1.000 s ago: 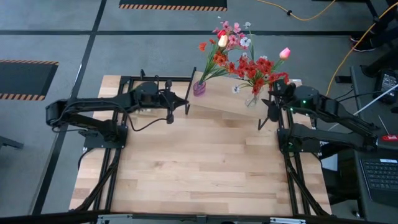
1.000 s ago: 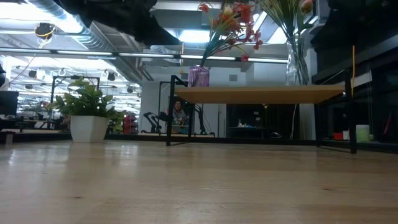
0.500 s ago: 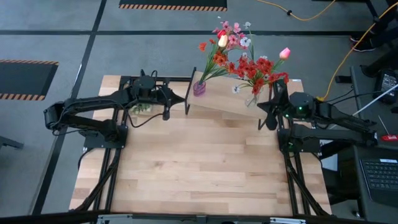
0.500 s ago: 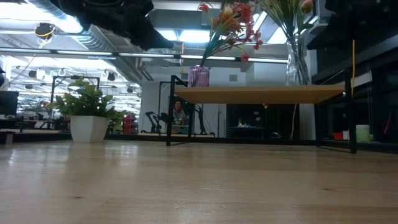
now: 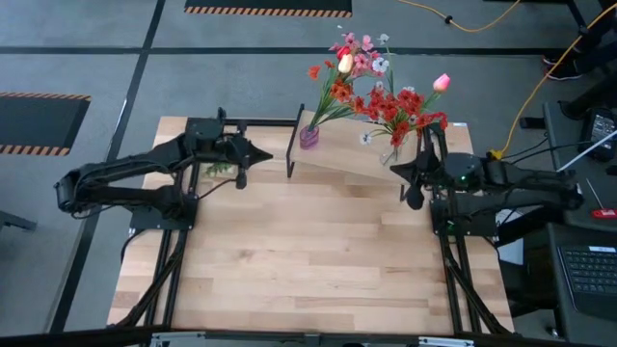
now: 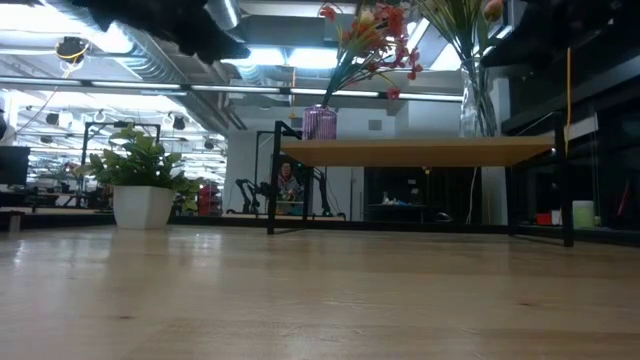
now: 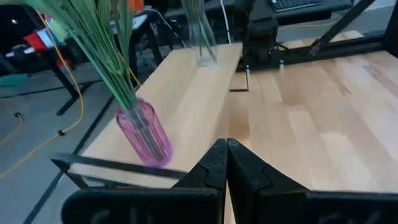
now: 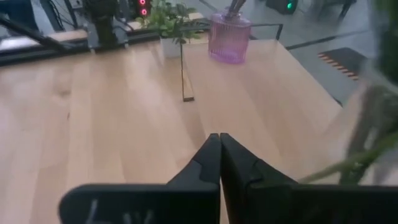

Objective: Pick and place flowers into a vace then onto a shelf
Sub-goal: Return to Home Position

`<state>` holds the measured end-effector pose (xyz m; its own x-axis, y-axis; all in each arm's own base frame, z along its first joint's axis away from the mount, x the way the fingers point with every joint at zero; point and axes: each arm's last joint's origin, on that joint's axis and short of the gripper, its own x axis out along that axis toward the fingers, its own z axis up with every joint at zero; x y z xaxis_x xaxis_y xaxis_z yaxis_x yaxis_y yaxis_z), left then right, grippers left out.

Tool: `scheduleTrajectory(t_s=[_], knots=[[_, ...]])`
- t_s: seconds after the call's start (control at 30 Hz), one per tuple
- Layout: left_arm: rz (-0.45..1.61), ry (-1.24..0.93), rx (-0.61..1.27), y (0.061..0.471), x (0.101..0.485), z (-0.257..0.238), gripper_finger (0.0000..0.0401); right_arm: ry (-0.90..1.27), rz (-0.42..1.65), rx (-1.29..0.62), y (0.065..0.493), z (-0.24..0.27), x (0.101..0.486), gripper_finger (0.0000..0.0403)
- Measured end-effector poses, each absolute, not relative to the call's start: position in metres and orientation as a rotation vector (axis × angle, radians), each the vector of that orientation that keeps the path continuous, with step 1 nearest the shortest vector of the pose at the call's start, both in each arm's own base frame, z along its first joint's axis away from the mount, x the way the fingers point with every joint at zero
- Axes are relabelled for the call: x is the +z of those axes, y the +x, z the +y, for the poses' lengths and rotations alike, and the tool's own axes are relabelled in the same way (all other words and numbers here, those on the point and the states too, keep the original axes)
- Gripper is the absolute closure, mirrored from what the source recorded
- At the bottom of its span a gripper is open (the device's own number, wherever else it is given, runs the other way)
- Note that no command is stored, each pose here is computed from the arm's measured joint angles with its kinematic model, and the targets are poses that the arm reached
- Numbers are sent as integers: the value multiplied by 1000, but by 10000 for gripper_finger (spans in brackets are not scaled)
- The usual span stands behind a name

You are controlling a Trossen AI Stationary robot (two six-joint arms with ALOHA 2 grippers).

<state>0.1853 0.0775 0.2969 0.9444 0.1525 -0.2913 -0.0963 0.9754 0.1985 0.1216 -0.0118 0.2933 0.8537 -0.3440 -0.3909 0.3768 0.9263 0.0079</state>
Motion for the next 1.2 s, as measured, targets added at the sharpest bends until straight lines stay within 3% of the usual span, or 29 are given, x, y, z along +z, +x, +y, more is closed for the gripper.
scheduleTrajectory(t_s=[0.2, 0.5, 0.67, 0.8, 1.2], knots=[[217, 178, 168, 163, 267, 68, 399, 69, 463, -381, 141, 0, 283, 400], [20, 208, 277, 124, 239, 52, 399, -8, 425, -346, 174, 21, 278, 399], [-45, 190, 326, 109, 224, 47, 399, -82, 322, -374, 189, 26, 255, 399], [-80, 195, 343, 100, 214, 43, 399, -119, 248, -320, 190, 27, 232, 399], [-96, 138, 344, 83, 209, 36, 398, -83, 209, -300, 186, 27, 224, 399]])
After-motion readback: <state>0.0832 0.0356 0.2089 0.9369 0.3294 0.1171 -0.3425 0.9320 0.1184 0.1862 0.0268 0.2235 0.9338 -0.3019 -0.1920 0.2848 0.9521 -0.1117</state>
